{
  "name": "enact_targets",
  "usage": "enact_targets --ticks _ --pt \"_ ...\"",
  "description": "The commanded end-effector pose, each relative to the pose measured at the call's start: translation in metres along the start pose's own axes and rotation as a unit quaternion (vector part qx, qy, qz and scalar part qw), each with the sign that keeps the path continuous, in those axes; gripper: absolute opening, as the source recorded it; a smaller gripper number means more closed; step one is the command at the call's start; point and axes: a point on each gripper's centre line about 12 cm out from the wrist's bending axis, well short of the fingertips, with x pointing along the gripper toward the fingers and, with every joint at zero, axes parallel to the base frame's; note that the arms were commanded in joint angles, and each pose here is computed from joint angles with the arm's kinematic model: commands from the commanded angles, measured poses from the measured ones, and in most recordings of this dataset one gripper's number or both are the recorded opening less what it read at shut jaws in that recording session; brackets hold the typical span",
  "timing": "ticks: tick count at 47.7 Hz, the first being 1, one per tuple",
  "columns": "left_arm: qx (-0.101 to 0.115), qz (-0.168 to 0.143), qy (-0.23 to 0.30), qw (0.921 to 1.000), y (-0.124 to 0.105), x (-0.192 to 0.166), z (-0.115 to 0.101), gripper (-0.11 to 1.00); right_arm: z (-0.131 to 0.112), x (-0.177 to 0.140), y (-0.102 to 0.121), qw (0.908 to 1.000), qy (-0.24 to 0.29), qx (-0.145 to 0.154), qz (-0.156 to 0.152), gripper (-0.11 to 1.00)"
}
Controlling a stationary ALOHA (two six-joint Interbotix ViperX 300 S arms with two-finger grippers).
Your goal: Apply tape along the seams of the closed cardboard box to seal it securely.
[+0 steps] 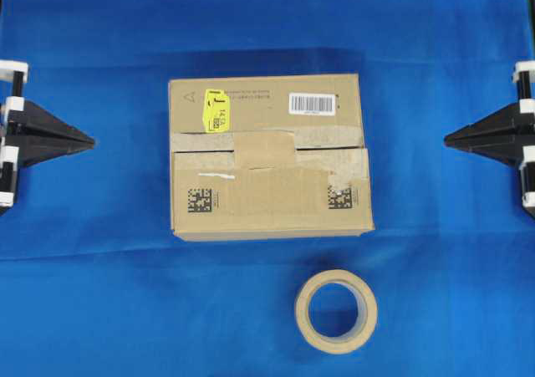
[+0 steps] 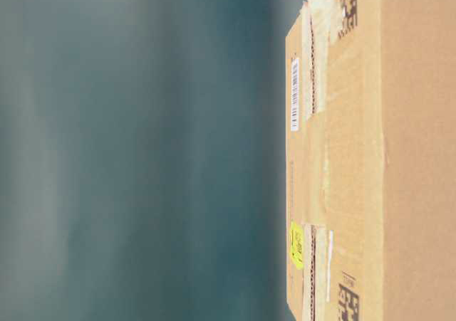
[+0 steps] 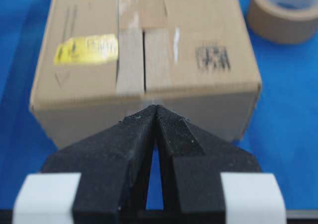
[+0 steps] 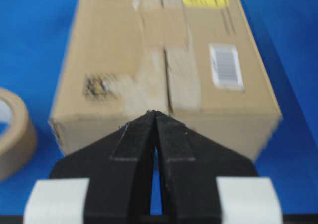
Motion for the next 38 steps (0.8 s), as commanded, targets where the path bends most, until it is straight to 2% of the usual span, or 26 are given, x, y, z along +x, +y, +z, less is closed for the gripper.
enact_targets --ticks 1,13,38 --pt "-0.001 0.001 -0.005 1.0000 0.000 -0.003 -0.003 0.03 -0.006 0.000 -0.003 0.9999 0.008 0.000 -0.006 0.02" --pt "-0.002 0.001 0.007 1.0000 -0.001 -0.003 -0.023 0.03 -0.023 0.006 -0.005 0.9991 0.040 0.001 -0.010 0.02" --pt "-0.003 0.002 0.008 1.0000 0.000 -0.002 -0.025 0.03 -0.022 0.007 -0.005 0.9994 0.033 0.003 -0.011 0.02"
